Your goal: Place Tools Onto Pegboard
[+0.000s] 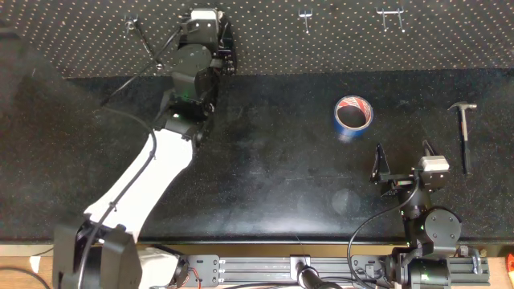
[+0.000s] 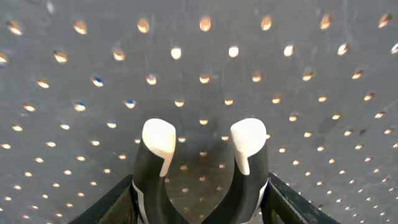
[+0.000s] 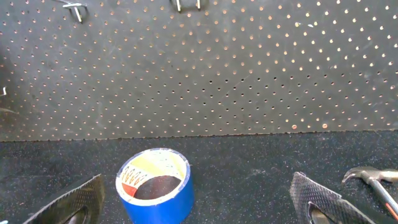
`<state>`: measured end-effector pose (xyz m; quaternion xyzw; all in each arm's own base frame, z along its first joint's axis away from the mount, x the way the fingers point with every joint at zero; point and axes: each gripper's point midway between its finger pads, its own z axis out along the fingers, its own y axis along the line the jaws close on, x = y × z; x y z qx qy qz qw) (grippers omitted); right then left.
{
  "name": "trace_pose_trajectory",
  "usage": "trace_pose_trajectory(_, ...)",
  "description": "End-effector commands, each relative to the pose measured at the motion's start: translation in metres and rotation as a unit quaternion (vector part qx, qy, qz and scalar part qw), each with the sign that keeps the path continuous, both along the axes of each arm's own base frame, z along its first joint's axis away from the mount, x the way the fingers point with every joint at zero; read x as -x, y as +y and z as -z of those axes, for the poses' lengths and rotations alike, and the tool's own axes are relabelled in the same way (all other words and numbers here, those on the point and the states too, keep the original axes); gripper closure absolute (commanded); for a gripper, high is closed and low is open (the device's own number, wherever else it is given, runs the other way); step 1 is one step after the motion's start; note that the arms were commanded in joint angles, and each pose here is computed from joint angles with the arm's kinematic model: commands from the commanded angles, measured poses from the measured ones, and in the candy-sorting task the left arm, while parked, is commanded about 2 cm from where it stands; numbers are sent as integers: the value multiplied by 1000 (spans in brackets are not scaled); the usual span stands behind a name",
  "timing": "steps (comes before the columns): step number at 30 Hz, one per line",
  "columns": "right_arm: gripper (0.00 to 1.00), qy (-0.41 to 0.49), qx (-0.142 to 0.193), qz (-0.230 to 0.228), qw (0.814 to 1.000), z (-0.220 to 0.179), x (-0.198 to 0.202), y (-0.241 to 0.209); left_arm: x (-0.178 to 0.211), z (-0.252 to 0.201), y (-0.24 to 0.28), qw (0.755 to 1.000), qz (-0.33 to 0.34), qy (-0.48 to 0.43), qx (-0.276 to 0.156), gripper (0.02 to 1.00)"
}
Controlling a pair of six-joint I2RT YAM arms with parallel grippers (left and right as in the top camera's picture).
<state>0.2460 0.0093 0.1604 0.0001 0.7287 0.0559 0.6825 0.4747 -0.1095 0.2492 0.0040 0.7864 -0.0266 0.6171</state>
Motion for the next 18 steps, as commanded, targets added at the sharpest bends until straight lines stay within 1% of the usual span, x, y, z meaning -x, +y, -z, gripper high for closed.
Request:
trace_pose_trajectory(1,25,0,-6,-2,1000,1,0,1,-8,14,3,1000,-10,9,-13,989)
trace_pose_trajectory(11,25,0,-6,-2,1000,1,0,1,-17,55,1,998,-9,50,-27,989)
trace_pose_trajectory(18,25,0,-6,-2,1000,1,0,1,-17,68,10,997,-17,71,-32,989)
